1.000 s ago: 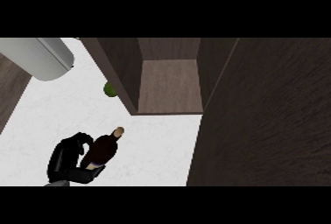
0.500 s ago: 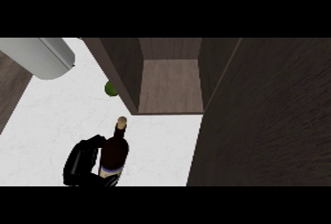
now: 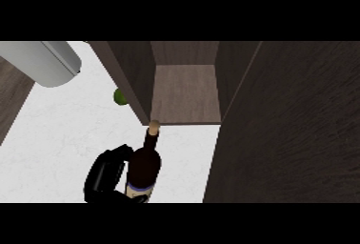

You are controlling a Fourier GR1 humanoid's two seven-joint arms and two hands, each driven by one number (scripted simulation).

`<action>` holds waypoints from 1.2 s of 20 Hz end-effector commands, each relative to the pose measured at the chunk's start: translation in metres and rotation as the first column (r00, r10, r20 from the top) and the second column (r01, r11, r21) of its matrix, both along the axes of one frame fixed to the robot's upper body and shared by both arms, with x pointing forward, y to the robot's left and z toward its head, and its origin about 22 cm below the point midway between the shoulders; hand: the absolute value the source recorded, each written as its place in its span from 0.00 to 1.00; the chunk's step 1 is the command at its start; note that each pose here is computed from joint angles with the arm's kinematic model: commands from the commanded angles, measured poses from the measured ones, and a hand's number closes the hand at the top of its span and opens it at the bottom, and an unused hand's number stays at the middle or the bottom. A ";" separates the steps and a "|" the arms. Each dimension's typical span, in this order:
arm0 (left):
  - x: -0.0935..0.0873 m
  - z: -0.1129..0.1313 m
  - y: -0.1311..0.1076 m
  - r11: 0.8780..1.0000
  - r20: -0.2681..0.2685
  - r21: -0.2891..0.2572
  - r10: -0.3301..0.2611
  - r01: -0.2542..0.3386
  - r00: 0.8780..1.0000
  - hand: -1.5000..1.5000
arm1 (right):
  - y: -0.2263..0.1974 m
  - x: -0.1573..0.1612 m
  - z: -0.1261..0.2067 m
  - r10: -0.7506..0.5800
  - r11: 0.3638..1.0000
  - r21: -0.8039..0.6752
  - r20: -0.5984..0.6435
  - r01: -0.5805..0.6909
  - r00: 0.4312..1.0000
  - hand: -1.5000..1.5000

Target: Pick up the wine, place it into the cabinet and close the cabinet

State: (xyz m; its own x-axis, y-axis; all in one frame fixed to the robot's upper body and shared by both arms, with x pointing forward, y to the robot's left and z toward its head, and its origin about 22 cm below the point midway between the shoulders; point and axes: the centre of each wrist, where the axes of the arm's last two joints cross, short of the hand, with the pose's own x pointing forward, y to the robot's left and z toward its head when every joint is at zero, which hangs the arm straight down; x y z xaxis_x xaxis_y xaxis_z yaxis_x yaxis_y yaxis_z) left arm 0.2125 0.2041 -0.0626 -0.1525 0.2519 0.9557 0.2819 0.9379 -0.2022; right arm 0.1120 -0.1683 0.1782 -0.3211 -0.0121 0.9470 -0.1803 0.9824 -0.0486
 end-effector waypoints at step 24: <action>0.087 0.062 -0.067 0.969 0.102 0.194 0.136 -0.154 0.985 1.00 | -0.019 -0.040 0.030 0.024 0.998 0.064 0.049 -0.027 0.999 0.00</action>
State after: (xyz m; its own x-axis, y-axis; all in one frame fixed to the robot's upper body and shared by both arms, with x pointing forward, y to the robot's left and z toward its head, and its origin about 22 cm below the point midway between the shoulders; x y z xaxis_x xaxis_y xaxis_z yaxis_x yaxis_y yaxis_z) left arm 0.2861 0.1420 -0.0076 -0.2558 0.0501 0.9654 0.1403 0.9900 -0.0142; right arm 0.1047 -0.1748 0.1684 -0.3289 0.0129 0.9443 -0.1557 0.9855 -0.0677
